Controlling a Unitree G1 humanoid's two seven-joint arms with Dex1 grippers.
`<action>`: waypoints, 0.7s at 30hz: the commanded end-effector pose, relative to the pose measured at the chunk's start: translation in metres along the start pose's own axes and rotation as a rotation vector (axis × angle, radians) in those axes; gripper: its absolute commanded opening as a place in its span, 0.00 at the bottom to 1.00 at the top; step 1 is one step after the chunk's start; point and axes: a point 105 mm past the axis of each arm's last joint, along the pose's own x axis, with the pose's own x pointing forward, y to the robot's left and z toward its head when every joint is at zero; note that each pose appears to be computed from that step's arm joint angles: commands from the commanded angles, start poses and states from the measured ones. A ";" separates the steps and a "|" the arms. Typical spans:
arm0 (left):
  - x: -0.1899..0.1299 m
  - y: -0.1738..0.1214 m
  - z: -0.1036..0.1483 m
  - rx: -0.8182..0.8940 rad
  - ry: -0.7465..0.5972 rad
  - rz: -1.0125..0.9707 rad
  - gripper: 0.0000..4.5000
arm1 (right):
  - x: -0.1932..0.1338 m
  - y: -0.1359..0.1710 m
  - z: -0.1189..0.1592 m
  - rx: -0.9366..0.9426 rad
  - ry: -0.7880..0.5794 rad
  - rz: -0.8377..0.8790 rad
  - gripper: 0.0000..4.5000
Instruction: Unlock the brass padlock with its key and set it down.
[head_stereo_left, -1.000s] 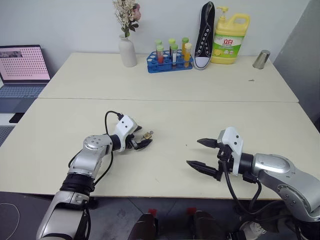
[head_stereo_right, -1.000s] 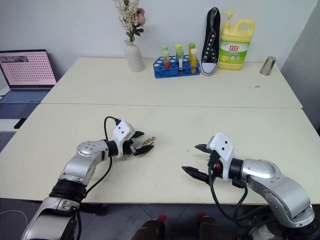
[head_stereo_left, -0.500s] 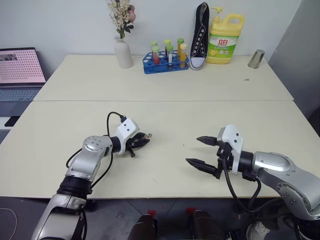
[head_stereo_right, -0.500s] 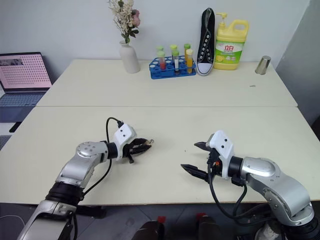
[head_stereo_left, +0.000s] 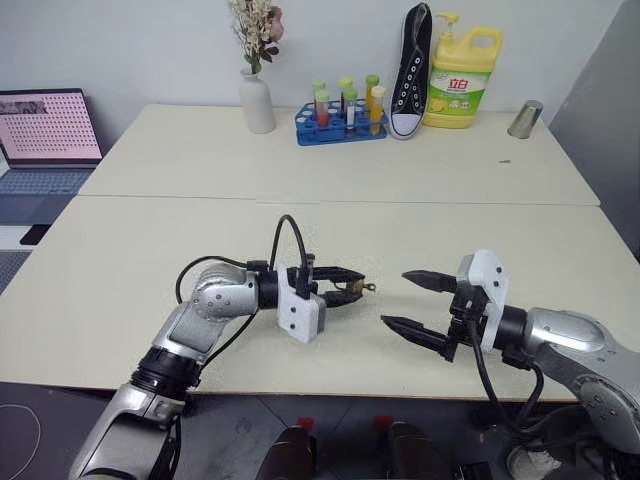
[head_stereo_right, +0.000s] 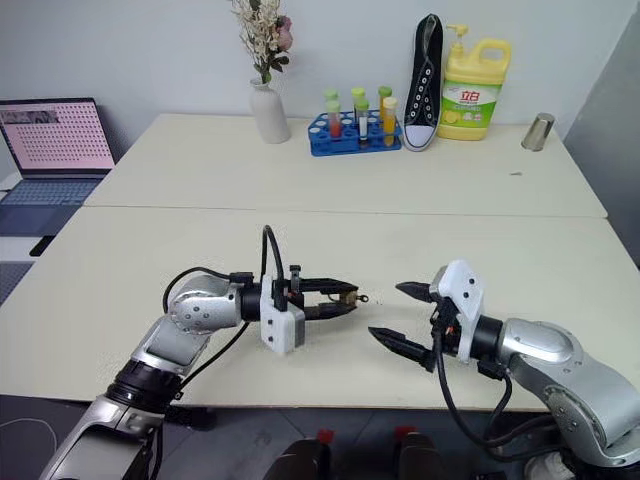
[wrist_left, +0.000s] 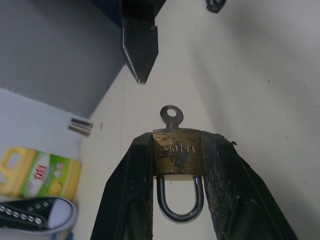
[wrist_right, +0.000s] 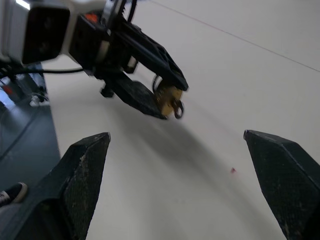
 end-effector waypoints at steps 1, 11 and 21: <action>0.003 0.009 0.015 0.137 -0.078 0.064 0.22 | 0.006 0.007 0.016 0.011 -0.061 0.039 1.00; 0.003 0.016 0.021 0.188 -0.111 0.131 0.22 | 0.014 0.003 0.012 0.113 -0.059 0.063 1.00; 0.003 0.015 0.021 0.200 -0.111 0.125 0.22 | 0.014 0.002 0.015 0.169 -0.084 0.078 0.70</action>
